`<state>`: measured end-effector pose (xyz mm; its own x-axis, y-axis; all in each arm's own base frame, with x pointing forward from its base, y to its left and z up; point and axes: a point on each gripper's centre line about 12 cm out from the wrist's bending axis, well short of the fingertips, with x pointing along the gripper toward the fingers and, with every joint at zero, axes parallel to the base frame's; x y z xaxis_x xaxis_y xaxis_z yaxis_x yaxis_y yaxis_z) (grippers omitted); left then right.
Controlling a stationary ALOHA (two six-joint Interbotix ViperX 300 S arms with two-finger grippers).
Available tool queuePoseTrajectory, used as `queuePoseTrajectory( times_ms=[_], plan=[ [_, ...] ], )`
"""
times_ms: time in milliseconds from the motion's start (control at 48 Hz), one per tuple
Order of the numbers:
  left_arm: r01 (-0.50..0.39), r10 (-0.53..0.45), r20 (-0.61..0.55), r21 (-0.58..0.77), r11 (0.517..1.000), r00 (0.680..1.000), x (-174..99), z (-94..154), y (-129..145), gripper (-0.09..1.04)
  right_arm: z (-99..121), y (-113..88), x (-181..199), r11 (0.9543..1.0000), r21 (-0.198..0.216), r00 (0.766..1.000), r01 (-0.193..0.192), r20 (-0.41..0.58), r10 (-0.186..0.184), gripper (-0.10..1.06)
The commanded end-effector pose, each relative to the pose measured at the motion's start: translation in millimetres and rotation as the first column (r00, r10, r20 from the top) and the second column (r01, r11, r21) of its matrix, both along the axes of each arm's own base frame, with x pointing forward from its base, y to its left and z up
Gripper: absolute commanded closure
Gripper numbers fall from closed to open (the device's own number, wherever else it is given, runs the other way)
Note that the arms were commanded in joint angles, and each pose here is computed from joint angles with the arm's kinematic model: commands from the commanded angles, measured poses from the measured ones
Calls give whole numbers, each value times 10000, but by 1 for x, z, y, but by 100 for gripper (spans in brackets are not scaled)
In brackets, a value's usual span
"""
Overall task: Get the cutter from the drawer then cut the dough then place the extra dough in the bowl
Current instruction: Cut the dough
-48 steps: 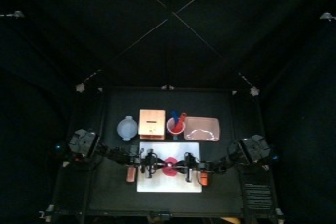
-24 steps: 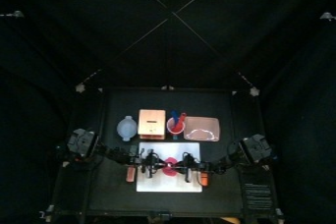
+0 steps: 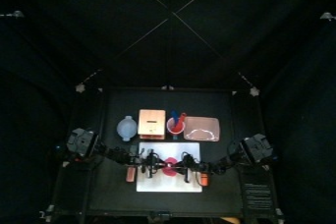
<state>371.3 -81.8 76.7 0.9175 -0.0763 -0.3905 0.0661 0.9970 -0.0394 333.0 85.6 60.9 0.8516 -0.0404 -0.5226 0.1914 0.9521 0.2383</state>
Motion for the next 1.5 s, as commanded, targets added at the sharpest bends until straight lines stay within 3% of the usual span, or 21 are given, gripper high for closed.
queuePoseTrajectory(
  times_ms=[21,1083,1500],
  plan=[
    [238,-238,-13,-23,9997,9997,-1,5,-7,52,-16,-1,-10,9997,204,9945,104,-1040,-82,60],
    [442,-442,7,131,9989,9990,1,4,-6,52,-9,3,-4,9996,250,9959,-108,-891,130,60],
    [442,-441,-25,112,9990,9990,1,4,-7,52,-13,0,-8,9993,373,9910,43,-1339,8,60]
  ],
)
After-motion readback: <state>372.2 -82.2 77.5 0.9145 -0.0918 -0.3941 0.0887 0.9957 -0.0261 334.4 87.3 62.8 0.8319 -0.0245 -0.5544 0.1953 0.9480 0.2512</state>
